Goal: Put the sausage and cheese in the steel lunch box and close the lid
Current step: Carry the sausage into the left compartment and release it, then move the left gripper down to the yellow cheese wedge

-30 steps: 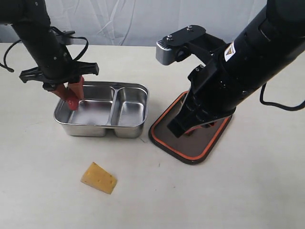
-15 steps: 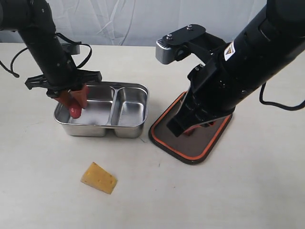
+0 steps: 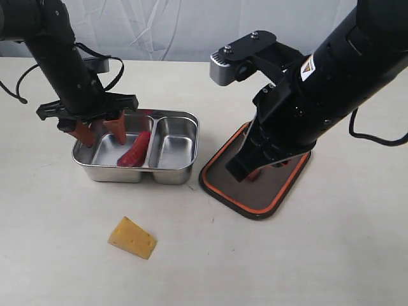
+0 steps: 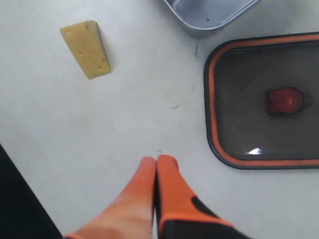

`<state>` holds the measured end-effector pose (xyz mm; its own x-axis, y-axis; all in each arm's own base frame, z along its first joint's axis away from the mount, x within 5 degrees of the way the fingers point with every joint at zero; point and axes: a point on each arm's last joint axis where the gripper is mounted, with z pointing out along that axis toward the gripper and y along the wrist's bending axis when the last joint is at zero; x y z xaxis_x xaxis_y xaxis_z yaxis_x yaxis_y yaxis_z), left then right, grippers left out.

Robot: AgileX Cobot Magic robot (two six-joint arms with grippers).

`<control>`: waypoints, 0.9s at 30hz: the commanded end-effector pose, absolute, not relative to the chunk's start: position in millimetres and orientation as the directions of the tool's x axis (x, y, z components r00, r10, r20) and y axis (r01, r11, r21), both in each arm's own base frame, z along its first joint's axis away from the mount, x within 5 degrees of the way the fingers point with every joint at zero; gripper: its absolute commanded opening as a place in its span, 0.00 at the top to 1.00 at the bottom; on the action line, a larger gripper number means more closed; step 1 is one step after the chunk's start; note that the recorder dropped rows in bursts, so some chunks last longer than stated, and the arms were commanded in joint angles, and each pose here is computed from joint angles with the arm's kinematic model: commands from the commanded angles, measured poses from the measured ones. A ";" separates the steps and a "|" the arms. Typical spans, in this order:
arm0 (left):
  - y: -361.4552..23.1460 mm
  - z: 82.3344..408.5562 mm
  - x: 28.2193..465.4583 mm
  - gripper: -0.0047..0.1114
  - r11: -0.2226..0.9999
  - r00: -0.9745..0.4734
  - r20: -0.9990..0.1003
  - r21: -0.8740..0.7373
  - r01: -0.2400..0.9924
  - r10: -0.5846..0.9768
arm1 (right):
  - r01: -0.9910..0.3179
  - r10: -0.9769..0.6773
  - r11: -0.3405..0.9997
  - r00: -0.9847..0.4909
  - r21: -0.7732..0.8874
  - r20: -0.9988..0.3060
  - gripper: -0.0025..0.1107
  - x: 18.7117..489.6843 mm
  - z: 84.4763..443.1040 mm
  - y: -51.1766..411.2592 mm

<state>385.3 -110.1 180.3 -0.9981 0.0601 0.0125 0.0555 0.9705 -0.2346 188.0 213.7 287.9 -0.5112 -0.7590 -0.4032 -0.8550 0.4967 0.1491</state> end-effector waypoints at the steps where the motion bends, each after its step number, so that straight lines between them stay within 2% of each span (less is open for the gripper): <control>1: -113.8 189.8 385.4 0.53 0.964 -0.993 0.015 -0.245 0.107 0.114 | -0.862 -0.765 0.495 -0.493 0.111 -0.414 0.99 190.0 291.5 210.3; 6: -113.2 224.2 379.8 0.77 0.939 -0.973 -0.064 -0.253 0.232 0.223 | -0.868 -0.781 0.490 -0.480 0.086 -0.399 0.99 190.7 290.7 208.1; 9: -111.4 259.1 370.3 0.95 0.921 -0.949 -0.172 -0.249 0.300 0.263 | -0.868 -0.786 0.491 -0.477 0.072 -0.394 0.99 191.5 290.4 207.1; 14: -116.1 308.0 343.4 0.96 0.835 -0.844 -0.318 -0.211 0.508 0.433 | -0.856 -0.781 0.515 -0.491 0.046 -0.386 0.99 193.9 289.9 205.0; 17: -127.1 322.5 321.9 0.96 0.736 -0.732 -0.377 -0.165 0.656 0.568 | -0.853 -0.784 0.521 -0.489 0.023 -0.381 0.99 195.1 290.2 203.1; 19: -132.3 327.7 309.1 0.96 0.693 -0.683 -0.392 -0.143 0.707 0.616 | -0.846 -0.781 0.534 -0.495 0.004 -0.381 0.99 195.7 291.7 200.9; 23: -131.7 305.6 294.0 0.96 0.681 -0.687 -0.309 -0.147 0.718 0.658 | -0.822 -0.772 0.566 -0.501 -0.063 -0.392 0.99 195.7 300.8 191.6; 27: -139.6 277.8 272.8 0.96 0.536 -0.564 -0.253 -0.176 0.826 0.786 | -0.817 -0.768 0.570 -0.490 -0.090 -0.413 0.99 192.9 309.0 186.2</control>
